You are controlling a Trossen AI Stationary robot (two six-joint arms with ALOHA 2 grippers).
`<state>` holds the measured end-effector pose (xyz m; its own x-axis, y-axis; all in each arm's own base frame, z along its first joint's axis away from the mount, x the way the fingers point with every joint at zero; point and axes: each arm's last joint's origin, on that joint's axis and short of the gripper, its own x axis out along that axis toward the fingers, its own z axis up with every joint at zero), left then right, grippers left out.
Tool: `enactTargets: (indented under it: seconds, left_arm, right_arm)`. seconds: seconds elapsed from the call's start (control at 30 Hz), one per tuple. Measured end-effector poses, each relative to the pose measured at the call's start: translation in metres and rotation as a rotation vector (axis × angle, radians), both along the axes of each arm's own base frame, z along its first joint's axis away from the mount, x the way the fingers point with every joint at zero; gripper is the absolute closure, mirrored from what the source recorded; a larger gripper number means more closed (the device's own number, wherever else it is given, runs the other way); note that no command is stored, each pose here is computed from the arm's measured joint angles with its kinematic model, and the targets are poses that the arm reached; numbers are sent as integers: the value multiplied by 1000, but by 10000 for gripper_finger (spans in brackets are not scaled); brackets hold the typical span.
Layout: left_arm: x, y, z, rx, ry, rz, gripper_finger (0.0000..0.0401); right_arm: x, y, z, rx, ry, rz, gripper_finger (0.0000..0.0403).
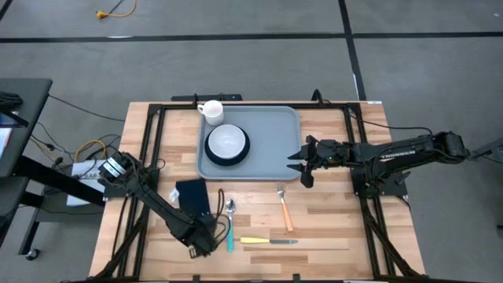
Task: Set up tray
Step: Put the blue napkin on the gray serving tray to the right of the green plate
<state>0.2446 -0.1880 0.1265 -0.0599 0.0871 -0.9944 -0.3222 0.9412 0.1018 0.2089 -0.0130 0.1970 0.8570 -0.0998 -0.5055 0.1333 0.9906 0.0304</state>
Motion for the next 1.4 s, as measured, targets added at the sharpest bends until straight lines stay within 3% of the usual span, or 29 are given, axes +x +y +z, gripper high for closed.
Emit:
enactTargets:
  seconds: [0.17, 0.3, 0.63, 0.87, 1.4]
  left_arm:
    - [-10, 20, -3, 212, 92, -9, 315]
    - [-10, 20, -3, 225, 88, -13, 315]
    - [-8, 17, -3, 167, 83, -8, 322]
    - [-5, 13, -4, 87, 78, -24, 394]
    - [15, -2, 30, 97, 33, -69, 401]
  right_arm:
    - [0, 0, 0, -12, 1, 7, 270]
    - [0, 0, 0, -12, 1, 7, 270]
    - [0, 0, 0, -12, 1, 7, 270]
    - [0, 0, 0, -12, 1, 7, 269]
    - [0, 0, 0, -12, 1, 7, 270]
